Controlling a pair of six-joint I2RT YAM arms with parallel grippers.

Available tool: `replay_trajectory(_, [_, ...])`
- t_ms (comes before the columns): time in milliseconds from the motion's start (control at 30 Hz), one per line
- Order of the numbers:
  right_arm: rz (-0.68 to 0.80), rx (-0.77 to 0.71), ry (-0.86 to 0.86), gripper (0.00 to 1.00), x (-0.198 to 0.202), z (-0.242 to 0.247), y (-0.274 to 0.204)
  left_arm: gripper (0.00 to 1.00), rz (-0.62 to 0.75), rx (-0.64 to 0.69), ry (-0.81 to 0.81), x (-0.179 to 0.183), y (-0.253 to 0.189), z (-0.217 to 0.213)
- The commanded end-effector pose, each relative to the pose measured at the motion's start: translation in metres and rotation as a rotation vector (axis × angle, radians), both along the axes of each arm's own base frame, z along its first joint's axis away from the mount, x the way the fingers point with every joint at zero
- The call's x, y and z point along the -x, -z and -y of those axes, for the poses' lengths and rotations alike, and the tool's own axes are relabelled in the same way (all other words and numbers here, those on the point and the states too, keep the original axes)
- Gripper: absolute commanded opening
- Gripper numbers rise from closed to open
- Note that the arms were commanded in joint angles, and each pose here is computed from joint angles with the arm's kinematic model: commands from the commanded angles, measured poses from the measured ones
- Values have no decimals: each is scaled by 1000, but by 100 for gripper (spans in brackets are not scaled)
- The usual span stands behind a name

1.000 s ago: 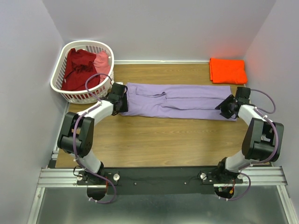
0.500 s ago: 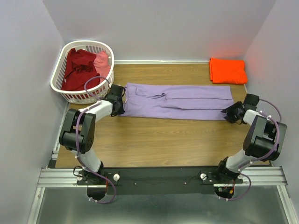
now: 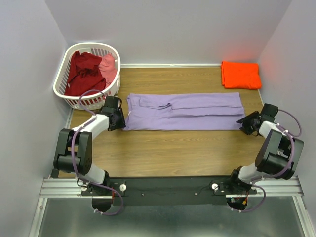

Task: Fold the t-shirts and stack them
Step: Fold the tshirt

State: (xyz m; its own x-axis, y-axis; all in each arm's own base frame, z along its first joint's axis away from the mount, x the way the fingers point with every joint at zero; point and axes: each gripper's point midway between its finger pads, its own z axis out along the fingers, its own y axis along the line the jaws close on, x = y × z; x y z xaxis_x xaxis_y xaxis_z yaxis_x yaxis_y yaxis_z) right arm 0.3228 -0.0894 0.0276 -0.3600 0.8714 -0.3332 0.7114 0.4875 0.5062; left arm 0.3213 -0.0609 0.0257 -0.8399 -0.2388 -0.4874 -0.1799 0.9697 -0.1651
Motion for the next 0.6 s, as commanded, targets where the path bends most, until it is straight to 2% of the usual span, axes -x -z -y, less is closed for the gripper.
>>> replay_trajectory(0, [4, 65, -55, 51, 10, -6, -14, 53, 16, 33, -20, 5, -16, 0])
replay_trajectory(133, [79, 126, -181, 49, -6, -32, -39, 65, 114, 26, -57, -4, -49, -5])
replay_trajectory(200, [104, 124, -258, 41, -13, -48, -45, 66, 159, 24, -55, -8, -64, -6])
replay_trajectory(333, [167, 97, -491, 34, -36, -109, -58, 66, 221, 40, -11, -9, -86, 7])
replay_trajectory(567, [212, -29, -748, 30, -65, -195, -59, 65, 249, 81, 65, -12, -94, 34])
